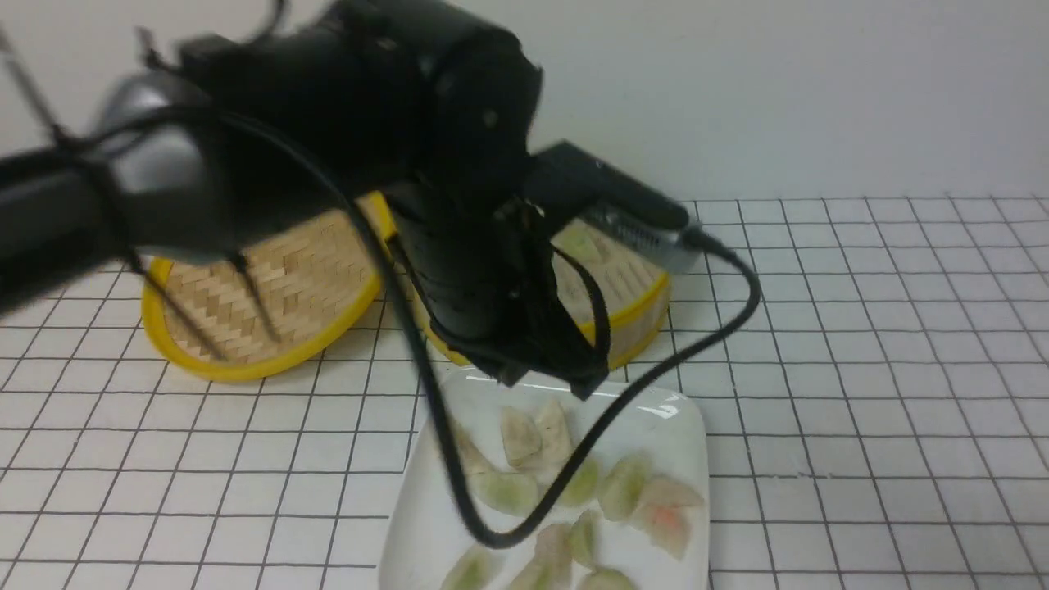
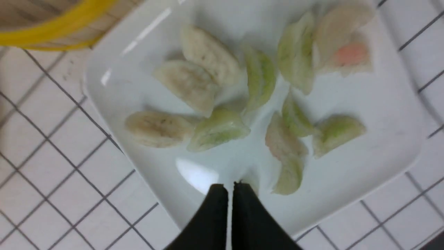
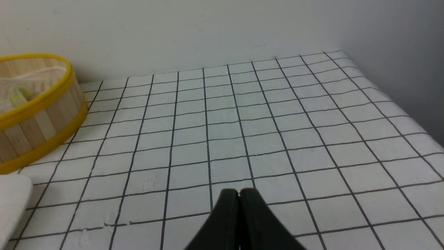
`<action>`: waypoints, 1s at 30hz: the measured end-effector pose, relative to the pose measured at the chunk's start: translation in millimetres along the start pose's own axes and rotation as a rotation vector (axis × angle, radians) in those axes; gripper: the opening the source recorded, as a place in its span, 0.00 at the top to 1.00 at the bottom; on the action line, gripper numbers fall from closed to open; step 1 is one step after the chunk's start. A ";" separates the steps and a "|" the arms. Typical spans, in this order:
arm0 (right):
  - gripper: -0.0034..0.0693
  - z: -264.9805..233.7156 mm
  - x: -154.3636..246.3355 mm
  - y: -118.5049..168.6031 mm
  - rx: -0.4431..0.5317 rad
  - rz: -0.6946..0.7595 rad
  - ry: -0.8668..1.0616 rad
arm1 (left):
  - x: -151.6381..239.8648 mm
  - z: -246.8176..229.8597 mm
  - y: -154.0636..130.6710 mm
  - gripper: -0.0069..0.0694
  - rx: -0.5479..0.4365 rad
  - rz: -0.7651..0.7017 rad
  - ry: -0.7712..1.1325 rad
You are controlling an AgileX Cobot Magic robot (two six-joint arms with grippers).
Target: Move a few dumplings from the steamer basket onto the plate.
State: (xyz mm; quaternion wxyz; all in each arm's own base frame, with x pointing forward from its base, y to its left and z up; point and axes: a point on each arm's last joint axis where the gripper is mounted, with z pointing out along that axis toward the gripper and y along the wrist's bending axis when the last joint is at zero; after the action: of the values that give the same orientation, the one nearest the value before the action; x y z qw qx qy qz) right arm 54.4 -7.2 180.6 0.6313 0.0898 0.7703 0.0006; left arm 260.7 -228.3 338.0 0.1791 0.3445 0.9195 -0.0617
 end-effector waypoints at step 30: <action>0.97 0.0 0.0 0.0 0.000 0.000 0.000 | 156.8 -167.4 4.9 0.92 -0.027 -0.011 -0.788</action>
State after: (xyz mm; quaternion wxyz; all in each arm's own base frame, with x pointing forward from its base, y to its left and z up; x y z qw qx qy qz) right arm 54.4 -7.2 180.6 0.6313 0.0898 0.7703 0.0006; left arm 106.4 -89.0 435.1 0.5226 0.2871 0.7828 -0.1781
